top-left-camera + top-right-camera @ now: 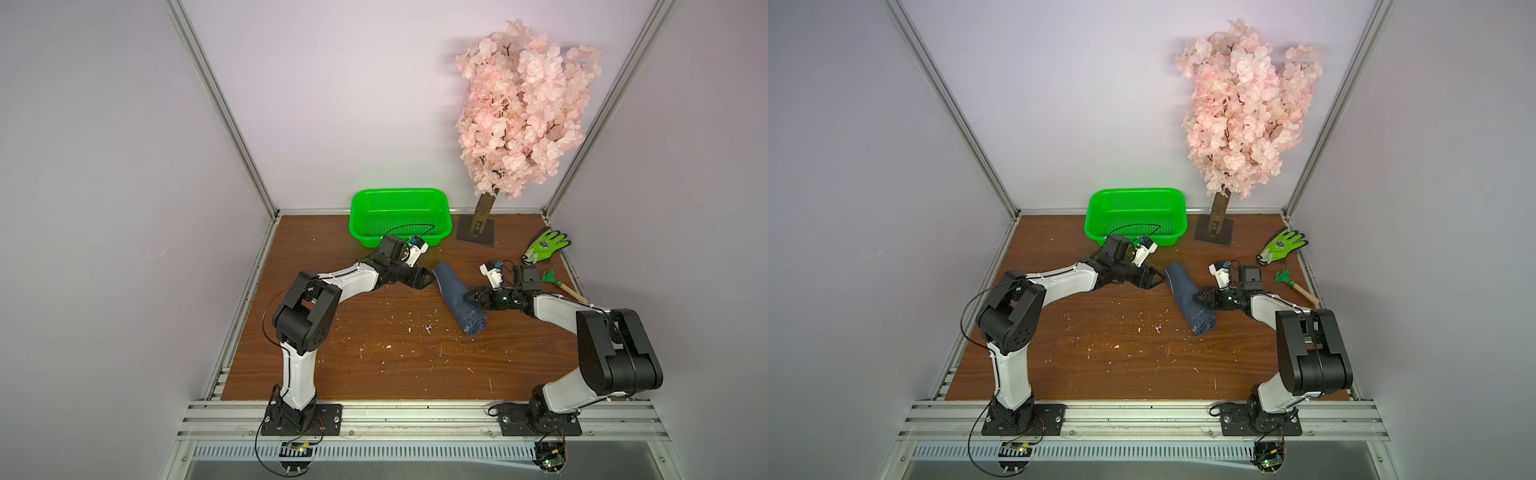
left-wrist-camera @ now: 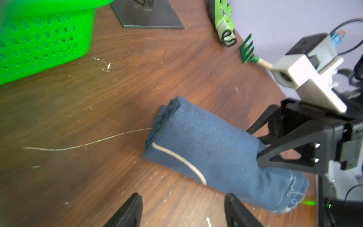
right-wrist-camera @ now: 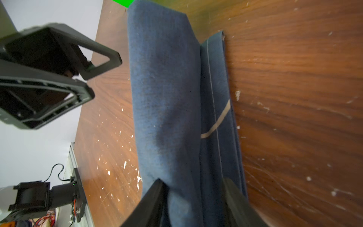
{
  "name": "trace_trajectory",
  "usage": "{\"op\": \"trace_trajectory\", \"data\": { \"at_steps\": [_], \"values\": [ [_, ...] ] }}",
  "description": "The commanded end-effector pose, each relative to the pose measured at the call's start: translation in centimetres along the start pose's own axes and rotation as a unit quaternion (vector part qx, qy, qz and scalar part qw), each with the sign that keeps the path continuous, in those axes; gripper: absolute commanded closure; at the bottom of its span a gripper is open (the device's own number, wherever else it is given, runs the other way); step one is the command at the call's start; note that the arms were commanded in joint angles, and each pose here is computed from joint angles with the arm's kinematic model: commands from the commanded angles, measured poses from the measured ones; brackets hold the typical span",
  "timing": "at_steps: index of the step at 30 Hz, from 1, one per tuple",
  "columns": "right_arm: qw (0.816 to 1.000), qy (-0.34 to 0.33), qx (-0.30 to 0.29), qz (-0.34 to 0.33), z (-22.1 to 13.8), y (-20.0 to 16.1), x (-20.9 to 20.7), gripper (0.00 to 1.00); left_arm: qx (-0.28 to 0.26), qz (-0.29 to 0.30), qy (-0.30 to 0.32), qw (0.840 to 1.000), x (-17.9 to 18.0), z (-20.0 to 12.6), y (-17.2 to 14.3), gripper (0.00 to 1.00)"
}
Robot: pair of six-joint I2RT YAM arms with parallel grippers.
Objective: Roll up the pillowcase
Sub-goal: Roll the pillowcase at the center of the board.
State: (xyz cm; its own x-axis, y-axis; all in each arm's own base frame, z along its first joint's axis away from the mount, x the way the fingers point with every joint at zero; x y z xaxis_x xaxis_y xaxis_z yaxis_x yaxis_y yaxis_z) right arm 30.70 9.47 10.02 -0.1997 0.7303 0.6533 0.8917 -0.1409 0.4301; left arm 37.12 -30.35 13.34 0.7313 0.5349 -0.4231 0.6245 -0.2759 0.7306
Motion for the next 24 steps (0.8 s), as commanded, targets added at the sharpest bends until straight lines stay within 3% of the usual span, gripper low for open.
{"op": "trace_trajectory", "data": {
  "at_steps": [1, 7, 11, 24],
  "values": [
    [0.998, -0.046, -0.006, -0.033, -0.2, 1.0, -0.8, 0.45, -0.036, -0.072, 0.000, 0.997, 0.1, 1.6, -0.3, 0.27],
    [0.994, -0.098, 0.000, -0.051, -0.4, 1.2, -1.9, 0.45, -0.082, -0.182, 0.005, 0.980, 0.4, 2.2, -1.4, 0.17],
    [0.993, -0.104, 0.007, -0.056, -0.2, 1.2, -2.2, 0.46, -0.110, -0.262, -0.019, 0.959, 0.3, 2.7, -2.6, 0.10],
    [0.985, -0.144, 0.027, -0.088, 0.5, 1.6, -2.4, 0.48, -0.060, -0.326, -0.051, 0.942, 0.2, 7.3, -2.9, 0.07]
  ]
}}
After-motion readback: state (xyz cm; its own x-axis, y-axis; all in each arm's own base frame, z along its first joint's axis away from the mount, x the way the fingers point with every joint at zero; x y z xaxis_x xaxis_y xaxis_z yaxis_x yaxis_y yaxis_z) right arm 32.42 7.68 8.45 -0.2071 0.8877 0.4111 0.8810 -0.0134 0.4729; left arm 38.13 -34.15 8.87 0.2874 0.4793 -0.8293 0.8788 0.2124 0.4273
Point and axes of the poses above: each gripper's point midway between its finger pads, its own z axis out along the fingers, its own x axis along the line the jaws close on, y = z × x, the point moved 6 cm from there along -z, back along the fingers, and after that the axes turned 5 degrees about z, right-handed, at the moved point
